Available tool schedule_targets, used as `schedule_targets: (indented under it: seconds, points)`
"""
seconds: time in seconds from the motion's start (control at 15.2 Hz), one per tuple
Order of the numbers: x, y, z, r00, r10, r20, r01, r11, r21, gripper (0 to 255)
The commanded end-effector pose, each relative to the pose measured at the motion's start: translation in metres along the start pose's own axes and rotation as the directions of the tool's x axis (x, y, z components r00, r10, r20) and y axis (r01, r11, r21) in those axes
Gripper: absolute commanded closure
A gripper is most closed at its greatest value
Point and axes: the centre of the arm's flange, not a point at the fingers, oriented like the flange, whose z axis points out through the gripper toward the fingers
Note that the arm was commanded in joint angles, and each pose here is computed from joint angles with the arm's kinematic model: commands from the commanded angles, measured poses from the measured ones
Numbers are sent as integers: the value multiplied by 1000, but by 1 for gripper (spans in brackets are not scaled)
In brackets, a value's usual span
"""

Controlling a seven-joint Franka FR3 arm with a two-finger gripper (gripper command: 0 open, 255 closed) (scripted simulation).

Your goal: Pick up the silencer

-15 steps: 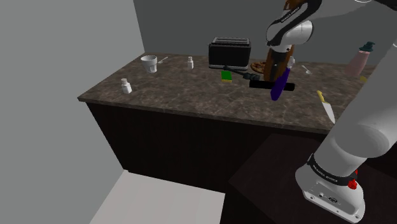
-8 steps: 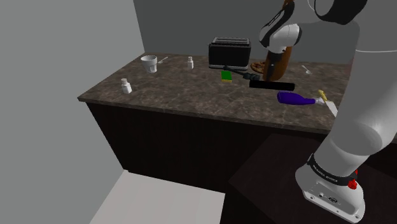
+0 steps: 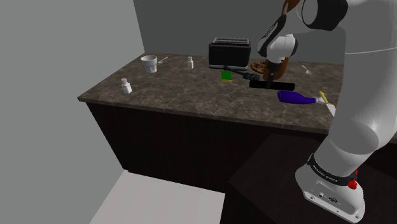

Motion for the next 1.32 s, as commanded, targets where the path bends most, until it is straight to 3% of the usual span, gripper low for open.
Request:
schedule_targets:
  seconds: [0.0, 0.07, 0.66, 1.25]
  points:
    - [-1, 1, 5, 1000, 1, 2, -1, 1000, 2, 0]
    - [-2, 1, 7, 1000, 1, 2, -1, 1000, 2, 255]
    - [-1, 1, 5, 1000, 1, 2, -1, 1000, 2, 255]
    - [-1, 0, -42, 1000, 1, 2, -1, 1000, 2, 255]
